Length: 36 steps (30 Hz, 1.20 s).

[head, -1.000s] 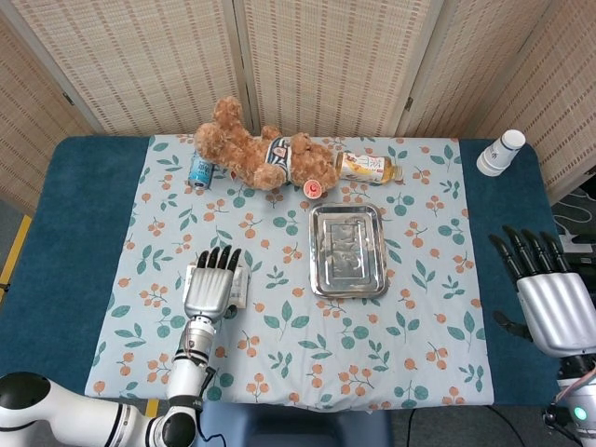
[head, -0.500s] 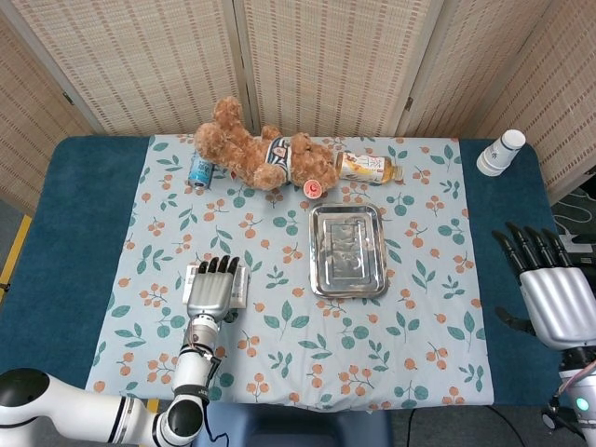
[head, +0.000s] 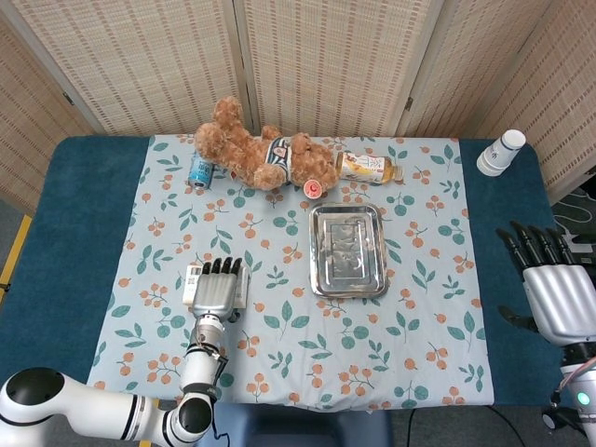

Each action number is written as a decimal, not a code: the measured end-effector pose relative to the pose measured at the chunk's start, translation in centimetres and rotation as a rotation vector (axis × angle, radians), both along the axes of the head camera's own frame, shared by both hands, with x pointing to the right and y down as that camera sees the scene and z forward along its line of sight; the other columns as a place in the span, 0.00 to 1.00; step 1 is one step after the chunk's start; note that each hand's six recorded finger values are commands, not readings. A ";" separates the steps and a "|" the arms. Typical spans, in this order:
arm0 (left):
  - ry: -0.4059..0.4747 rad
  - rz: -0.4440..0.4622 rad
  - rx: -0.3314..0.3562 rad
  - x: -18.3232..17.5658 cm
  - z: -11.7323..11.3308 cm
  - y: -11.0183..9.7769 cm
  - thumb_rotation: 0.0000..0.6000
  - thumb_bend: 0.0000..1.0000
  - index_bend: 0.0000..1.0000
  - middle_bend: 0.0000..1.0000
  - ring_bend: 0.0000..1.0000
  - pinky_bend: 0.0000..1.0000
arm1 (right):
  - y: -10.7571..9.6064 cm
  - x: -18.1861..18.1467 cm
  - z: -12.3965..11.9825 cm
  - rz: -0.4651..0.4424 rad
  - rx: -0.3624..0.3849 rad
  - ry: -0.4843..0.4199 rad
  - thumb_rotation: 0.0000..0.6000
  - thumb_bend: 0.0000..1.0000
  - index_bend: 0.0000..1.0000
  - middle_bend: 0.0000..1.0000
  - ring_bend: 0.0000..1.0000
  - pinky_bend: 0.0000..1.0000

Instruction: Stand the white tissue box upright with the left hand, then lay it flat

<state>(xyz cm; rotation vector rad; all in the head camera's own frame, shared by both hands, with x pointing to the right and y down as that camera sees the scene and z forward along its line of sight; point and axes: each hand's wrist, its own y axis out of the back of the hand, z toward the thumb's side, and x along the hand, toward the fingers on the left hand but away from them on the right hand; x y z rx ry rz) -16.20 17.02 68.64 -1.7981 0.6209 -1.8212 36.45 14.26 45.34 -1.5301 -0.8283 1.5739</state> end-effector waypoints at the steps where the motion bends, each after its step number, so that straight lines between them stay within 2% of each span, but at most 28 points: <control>1: 0.000 0.000 -0.002 0.1 0.1 0.1 1.00 0.18 0.00 0.05 0.00 0.08 | 0.0 0.1 0.0 0.003 -0.002 0.001 1.00 0.12 0.07 0.00 0.00 0.00; 7: -0.009 0.023 -0.007 1.0 1.1 0.3 1.00 0.18 0.00 0.05 0.00 0.08 | -0.2 0.3 0.2 0.016 -0.013 0.009 1.00 0.12 0.07 0.00 0.00 0.00; 11: -0.036 0.059 0.018 1.5 1.6 -0.2 1.00 0.18 0.01 0.06 0.00 0.08 | -0.2 0.4 0.3 0.020 -0.016 0.014 1.00 0.12 0.07 0.00 0.00 0.00; 19: -0.095 0.117 0.033 1.7 1.9 -1.1 1.00 0.18 0.15 0.21 0.00 0.10 | -0.4 0.7 0.5 0.029 -0.028 0.023 1.00 0.12 0.07 0.00 0.00 0.00; 28: -0.123 0.134 0.047 1.2 1.7 -1.5 1.00 0.21 0.36 0.44 0.15 0.13 | -0.3 0.7 0.6 0.030 -0.035 0.026 1.00 0.12 0.07 0.00 0.00 0.00; 31: -0.109 0.139 0.080 1.5 1.1 -1.9 1.00 0.23 0.44 0.52 0.22 0.17 | -0.3 0.7 0.7 0.030 -0.038 0.027 1.00 0.12 0.07 0.00 0.00 0.00; 36: -0.051 0.144 0.190 2.2 -0.9 -3.4 1.00 0.23 0.52 0.61 0.31 0.21 | -0.3 0.7 0.9 0.028 -0.047 0.031 1.00 0.12 0.07 0.00 0.00 0.00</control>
